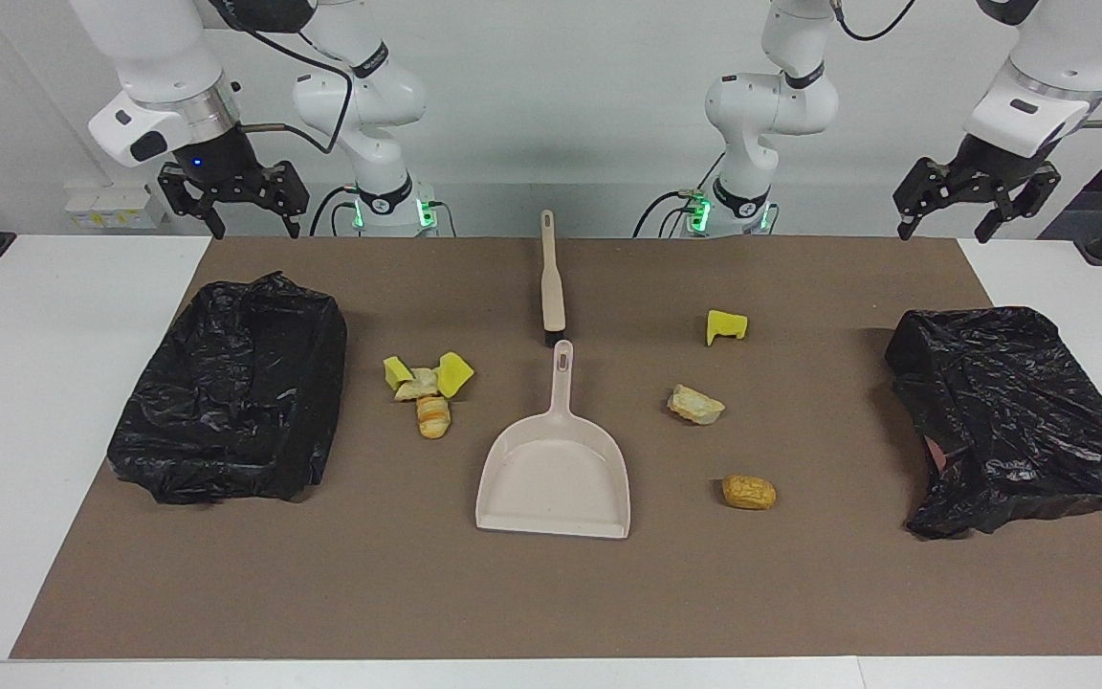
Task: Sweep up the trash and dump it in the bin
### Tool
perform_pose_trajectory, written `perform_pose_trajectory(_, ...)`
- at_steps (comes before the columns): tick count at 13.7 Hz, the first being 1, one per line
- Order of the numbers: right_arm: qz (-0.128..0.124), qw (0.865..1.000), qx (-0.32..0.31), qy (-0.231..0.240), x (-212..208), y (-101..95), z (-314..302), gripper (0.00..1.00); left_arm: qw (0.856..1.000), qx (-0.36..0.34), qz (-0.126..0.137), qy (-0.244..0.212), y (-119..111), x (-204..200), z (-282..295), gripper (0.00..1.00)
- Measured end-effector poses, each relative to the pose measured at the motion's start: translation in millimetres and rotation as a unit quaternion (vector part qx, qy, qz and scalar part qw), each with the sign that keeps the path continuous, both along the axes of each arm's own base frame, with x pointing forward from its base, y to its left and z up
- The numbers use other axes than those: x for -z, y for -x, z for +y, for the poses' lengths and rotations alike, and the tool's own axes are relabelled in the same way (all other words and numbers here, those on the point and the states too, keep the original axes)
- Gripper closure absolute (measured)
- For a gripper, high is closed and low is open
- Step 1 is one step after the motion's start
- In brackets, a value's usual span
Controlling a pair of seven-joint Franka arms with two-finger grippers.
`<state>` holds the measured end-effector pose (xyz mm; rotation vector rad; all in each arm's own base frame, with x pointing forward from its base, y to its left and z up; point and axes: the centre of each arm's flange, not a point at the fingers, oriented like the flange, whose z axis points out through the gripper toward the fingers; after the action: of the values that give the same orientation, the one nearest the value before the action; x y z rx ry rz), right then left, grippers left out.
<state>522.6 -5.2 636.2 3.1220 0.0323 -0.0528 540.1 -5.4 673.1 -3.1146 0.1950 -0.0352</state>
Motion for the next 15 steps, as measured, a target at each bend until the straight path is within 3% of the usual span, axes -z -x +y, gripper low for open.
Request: perform_pose_trajectory(15, 0.0, 1.0, 0.0, 0.0, 0, 0.0, 0, 0.0, 1.0, -0.008, 0.003, 0.001, 1, 2, -16, 0.0)
